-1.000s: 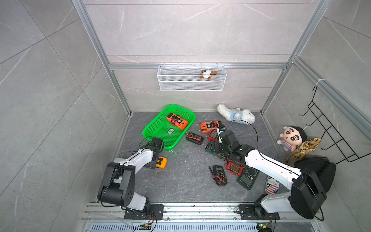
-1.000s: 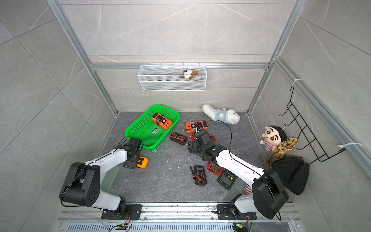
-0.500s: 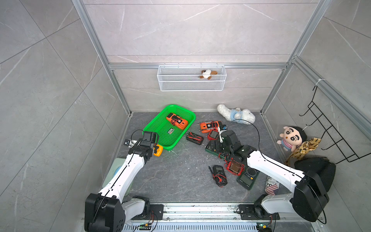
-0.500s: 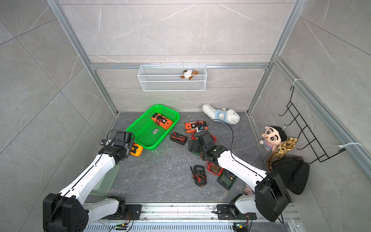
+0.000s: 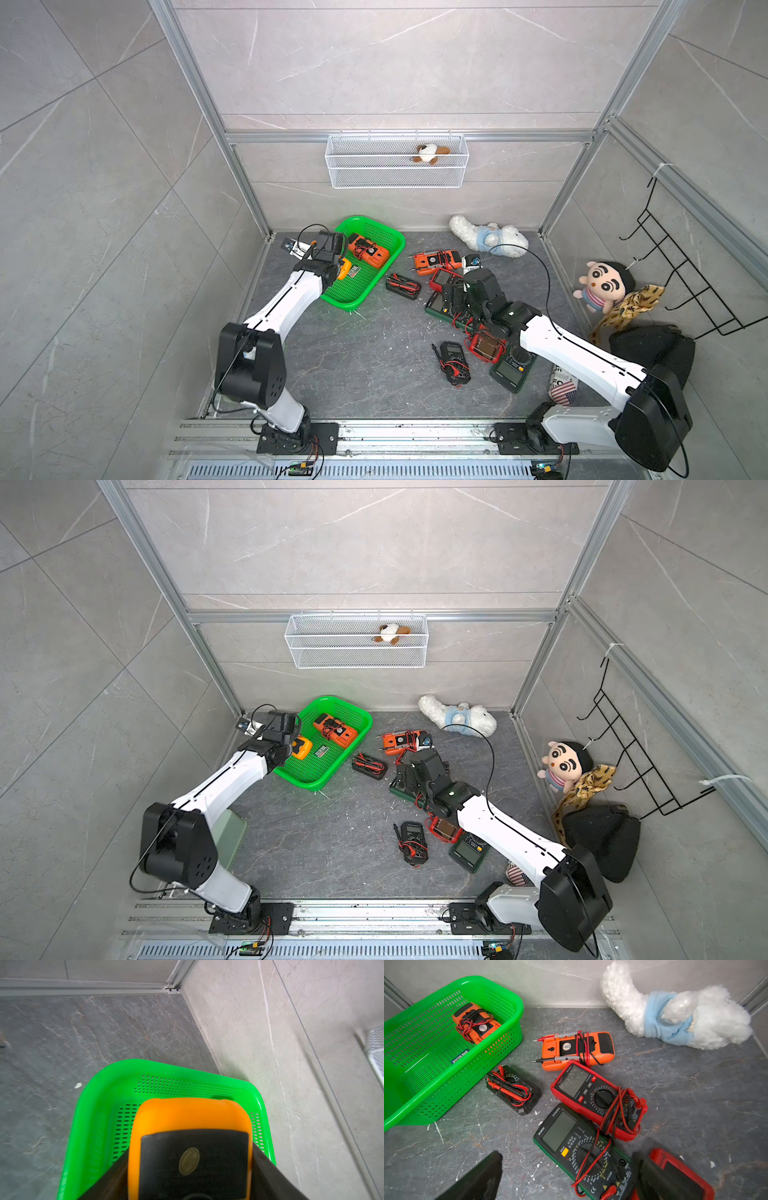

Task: Put the multimeter into the basket
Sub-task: Place the multimeter in the basket.

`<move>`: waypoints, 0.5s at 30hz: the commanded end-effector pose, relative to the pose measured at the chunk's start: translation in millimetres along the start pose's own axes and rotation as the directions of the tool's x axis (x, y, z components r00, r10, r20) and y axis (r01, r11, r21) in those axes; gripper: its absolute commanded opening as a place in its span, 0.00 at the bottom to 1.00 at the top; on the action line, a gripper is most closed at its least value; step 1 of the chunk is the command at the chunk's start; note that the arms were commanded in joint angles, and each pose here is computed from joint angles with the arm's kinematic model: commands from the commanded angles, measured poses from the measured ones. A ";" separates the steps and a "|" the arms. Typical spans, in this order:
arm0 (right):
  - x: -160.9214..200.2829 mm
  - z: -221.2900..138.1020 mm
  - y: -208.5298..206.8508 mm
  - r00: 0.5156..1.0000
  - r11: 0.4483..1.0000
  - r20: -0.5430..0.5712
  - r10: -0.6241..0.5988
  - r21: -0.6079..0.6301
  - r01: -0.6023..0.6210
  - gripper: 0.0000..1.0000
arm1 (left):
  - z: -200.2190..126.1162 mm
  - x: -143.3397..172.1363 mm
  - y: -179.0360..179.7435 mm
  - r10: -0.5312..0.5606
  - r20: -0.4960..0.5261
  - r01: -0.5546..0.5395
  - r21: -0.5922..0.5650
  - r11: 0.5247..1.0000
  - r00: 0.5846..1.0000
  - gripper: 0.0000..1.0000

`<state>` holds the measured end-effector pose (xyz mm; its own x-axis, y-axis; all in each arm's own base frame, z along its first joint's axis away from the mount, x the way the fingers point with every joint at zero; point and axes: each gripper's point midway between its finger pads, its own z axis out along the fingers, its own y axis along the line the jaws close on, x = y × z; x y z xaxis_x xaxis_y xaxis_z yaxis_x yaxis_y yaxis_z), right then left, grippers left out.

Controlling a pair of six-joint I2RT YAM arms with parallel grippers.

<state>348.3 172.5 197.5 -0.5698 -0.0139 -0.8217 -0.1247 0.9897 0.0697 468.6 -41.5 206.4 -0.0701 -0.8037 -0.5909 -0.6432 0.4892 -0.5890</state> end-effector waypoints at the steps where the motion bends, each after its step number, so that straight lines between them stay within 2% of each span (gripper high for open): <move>1: 5.2 -7.0 -11.3 1.000 0.999 -0.004 0.016 0.051 -0.016 1.00 | 15.7 -6.3 -27.5 -0.029 0.057 0.028 0.018 0.999 0.998 0.00; 7: 8.4 -8.4 -13.8 1.000 0.998 -0.005 0.028 0.056 -0.028 1.00 | 58.3 34.0 -34.9 -0.004 -0.008 0.003 -0.038 0.999 1.000 0.00; 14: 7.8 -7.8 -12.9 1.000 0.998 -0.007 0.027 0.055 -0.026 1.00 | 91.9 60.5 -29.2 0.024 -0.031 -0.027 -0.102 0.994 0.999 0.00; 15: 7.5 -7.5 -12.9 1.000 0.998 -0.008 0.026 0.055 -0.025 1.00 | 95.0 68.8 -29.7 0.028 -0.058 -0.034 -0.101 0.994 0.998 0.00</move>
<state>343.8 163.0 196.1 -0.5724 0.0071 -0.8199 -0.0842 0.9942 0.0674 546.3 -72.9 120.8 -0.1507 -0.7950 -0.5876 -0.7237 0.4936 -0.4823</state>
